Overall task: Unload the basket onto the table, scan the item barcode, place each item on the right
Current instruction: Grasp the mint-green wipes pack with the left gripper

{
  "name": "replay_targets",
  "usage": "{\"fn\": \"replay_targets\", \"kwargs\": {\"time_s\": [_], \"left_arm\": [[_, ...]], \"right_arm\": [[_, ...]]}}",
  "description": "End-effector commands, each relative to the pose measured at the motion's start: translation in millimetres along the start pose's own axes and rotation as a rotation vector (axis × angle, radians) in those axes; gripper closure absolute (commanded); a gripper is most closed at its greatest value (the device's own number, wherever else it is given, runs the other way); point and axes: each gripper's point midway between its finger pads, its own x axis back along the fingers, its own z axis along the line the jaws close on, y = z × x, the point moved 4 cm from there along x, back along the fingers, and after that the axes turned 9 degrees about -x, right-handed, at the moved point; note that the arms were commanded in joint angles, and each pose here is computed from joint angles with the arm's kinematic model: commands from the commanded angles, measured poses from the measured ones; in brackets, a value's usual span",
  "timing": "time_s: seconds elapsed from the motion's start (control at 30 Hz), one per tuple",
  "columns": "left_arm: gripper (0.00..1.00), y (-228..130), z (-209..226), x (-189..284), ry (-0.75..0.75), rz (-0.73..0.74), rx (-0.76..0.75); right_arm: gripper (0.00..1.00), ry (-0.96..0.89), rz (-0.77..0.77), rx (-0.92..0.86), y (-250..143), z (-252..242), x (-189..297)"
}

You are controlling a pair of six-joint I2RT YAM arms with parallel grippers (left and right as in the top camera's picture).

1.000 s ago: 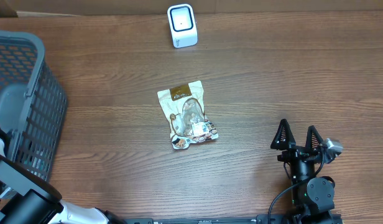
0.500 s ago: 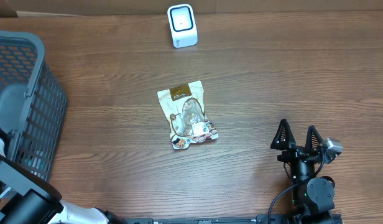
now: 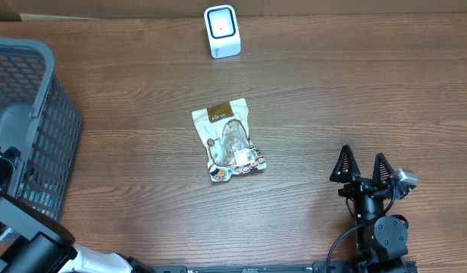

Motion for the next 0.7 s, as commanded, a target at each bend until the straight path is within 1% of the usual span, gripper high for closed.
{"fn": "replay_targets", "kwargs": {"time_s": [0.0,0.03,0.07,0.1,0.13,0.2,0.33,0.47,0.5,0.53,0.6,0.67], "left_arm": [[0.43,-19,4,-14,0.044,0.068,-0.023],[0.40,-21,8,-14,0.072,0.077,-0.023],[0.33,-22,12,-15,0.103,0.081,-0.024],[0.24,-20,15,-14,0.124,0.075,-0.024],[0.18,-19,16,-14,0.134,0.067,-0.024],[0.16,-14,17,-15,0.138,0.046,-0.023],[0.20,-11,18,-20,0.140,0.034,-0.022],[0.26,-18,16,-37,0.128,0.087,-0.025],[0.29,-22,16,-43,0.124,0.112,-0.026],[0.37,-25,15,-47,0.121,0.130,-0.028],[0.59,-29,15,-54,0.117,0.154,-0.028],[0.70,-29,15,-55,0.117,0.153,-0.018]], "right_arm": [[0.00,0.005,-0.002,0.003,-1,-1,0],[0.00,0.005,-0.002,0.003,-1,-1,0],[0.00,0.005,-0.002,0.003,-2,-1,0],[0.00,0.005,-0.002,0.003,-1,-1,0],[0.00,0.005,-0.002,0.003,-1,-1,0],[0.00,0.005,-0.002,0.003,-1,-1,0],[0.00,0.005,-0.002,0.003,-1,-1,0],[0.00,0.005,-0.002,0.003,-1,-1,0],[0.00,0.005,-0.002,0.003,-1,-1,0],[0.00,0.005,-0.002,0.003,-1,-1,0],[0.00,0.005,-0.002,0.003,-1,-1,0],[0.00,0.005,-0.002,0.003,-1,-1,0]]}}
